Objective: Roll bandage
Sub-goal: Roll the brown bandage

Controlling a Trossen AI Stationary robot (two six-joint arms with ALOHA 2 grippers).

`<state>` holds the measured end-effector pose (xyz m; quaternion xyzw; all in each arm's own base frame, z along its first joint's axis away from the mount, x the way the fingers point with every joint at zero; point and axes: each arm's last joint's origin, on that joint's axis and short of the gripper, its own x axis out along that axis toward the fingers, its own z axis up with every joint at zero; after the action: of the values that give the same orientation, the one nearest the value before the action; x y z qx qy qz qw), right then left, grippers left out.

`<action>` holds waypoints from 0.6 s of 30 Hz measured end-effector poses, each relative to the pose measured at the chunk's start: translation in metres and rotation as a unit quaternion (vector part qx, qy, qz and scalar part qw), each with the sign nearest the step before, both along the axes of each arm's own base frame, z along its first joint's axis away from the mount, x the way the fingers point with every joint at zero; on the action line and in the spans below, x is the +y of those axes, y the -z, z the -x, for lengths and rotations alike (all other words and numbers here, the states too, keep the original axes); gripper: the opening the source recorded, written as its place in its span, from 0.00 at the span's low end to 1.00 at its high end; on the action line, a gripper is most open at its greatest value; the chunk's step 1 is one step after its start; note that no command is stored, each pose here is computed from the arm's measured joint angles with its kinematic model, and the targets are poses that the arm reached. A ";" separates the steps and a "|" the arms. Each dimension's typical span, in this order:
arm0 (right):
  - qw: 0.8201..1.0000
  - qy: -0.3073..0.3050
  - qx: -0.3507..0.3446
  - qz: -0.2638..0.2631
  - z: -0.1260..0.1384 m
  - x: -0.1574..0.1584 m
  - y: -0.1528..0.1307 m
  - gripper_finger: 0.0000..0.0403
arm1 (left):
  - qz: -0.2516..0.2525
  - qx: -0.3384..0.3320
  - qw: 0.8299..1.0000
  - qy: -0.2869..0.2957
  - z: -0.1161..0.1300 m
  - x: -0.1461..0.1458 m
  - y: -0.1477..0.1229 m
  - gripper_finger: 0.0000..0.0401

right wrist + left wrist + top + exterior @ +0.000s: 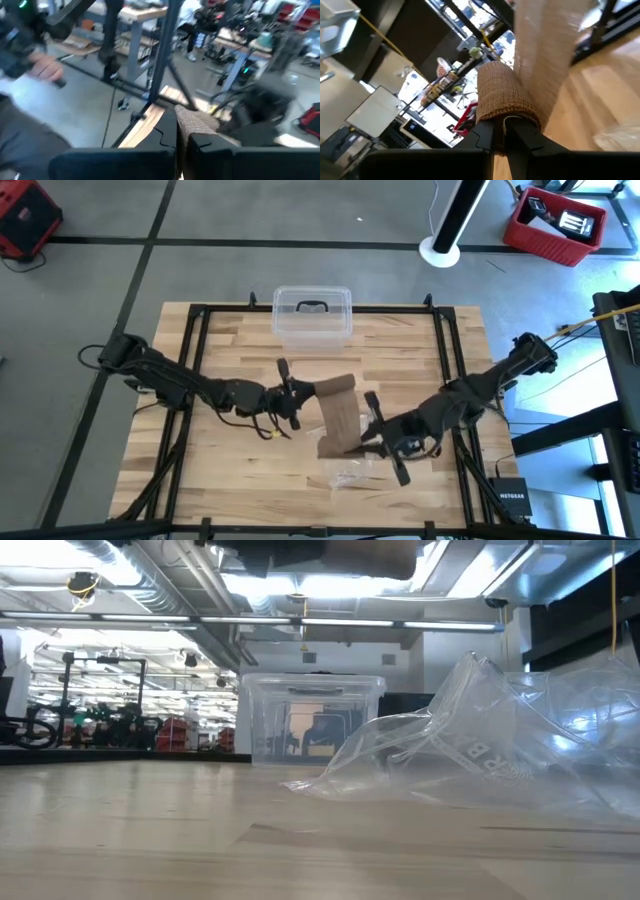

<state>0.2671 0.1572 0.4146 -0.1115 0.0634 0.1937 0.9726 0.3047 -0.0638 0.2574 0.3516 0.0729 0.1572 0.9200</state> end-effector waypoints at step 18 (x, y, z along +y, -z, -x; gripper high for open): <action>0.978 0.205 0.032 0.006 -0.023 -0.124 -0.017 0.01 | -0.001 0.017 0.991 0.134 0.007 -0.063 0.019 0.05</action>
<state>0.2905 0.0334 0.4313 -0.0952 0.1174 -0.0063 0.9885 0.2973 -0.1272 0.2386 0.3615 0.0411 0.0263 0.9311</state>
